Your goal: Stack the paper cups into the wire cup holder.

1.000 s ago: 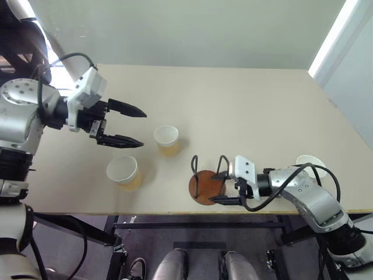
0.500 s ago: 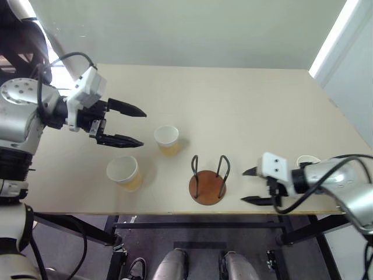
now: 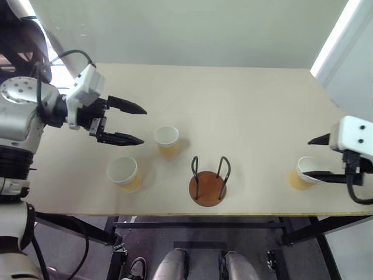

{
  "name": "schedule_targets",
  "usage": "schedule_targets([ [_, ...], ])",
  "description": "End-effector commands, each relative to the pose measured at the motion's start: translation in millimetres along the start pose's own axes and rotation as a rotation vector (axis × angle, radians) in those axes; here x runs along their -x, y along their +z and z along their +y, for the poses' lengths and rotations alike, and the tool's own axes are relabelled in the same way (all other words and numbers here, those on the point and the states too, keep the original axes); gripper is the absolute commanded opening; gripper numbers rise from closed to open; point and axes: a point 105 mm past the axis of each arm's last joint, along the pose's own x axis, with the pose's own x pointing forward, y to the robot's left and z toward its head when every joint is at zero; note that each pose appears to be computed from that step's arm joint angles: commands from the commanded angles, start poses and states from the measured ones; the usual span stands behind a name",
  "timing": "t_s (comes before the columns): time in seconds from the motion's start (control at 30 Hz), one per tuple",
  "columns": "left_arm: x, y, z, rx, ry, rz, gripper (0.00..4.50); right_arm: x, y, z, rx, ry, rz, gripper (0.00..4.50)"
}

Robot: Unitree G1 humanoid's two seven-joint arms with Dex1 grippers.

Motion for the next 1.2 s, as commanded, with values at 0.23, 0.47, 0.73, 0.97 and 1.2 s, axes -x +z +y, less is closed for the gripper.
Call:
schedule_targets([
  [0.23, 22, 65, -12, -0.076, -0.040, -0.334, 4.50, -2, -25, 0, -0.046, -0.023, 0.040, 3.77],
  [0.47, 26, 56, -20, -0.032, -0.018, -0.333, 4.50, -3, -33, -4, -0.055, -0.026, 0.053, 3.77],
  [0.73, 29, 59, -25, -0.018, 0.011, -0.392, 4.50, -18, -36, -7, -0.042, -0.004, 0.048, 3.77],
  [0.97, 29, 54, -28, 0.003, 0.036, -0.379, 4.50, -39, -43, -6, -0.051, 0.034, 0.048, 3.77],
  [1.2, 29, 52, -31, 0.014, 0.041, -0.364, 4.50, -52, -53, -6, -0.057, 0.059, 0.068, 3.77],
])
